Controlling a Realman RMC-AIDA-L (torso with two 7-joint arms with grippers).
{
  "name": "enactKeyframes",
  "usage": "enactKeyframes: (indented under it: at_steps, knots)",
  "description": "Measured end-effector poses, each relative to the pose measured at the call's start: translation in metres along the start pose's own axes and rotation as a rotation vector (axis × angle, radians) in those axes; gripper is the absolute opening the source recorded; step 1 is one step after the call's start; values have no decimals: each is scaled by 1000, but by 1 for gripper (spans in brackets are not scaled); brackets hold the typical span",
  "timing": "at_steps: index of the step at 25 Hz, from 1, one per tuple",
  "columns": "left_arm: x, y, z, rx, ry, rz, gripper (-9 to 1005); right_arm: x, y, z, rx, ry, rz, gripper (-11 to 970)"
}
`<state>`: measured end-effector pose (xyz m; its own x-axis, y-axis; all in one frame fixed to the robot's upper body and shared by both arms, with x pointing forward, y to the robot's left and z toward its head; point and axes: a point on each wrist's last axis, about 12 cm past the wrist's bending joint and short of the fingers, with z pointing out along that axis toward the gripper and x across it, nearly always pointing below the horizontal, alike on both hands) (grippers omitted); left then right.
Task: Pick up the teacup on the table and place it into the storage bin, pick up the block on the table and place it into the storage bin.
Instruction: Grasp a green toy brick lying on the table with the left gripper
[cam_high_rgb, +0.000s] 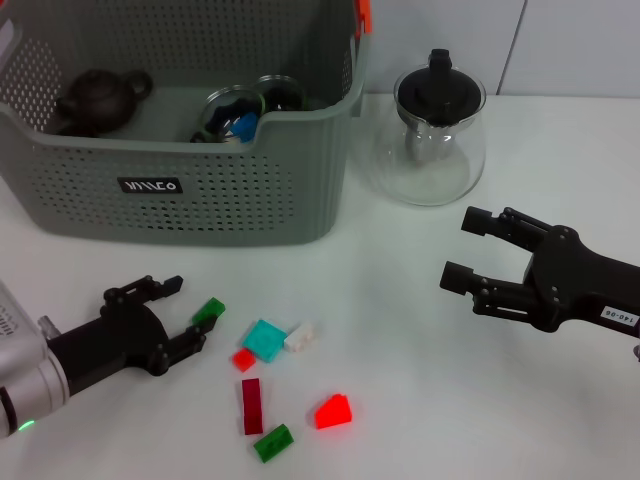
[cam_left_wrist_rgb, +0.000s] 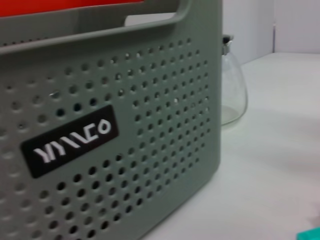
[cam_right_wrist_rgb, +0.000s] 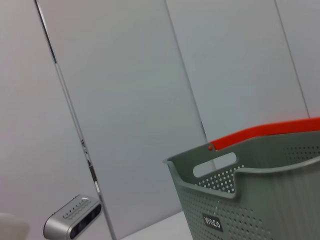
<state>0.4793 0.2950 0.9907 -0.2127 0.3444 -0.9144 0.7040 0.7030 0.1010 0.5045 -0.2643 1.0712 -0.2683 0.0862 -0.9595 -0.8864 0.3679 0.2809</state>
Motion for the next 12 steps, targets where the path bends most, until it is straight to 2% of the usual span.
enactKeyframes:
  at_steps: [6,12]
  knots:
    - [0,5,-4,-23,3,8,605,-1,-1,-1,5,-4,-2,944]
    - [-1,1,-3,-5,-10,3,599,-2,-1,-1,6,-5,-3,944]
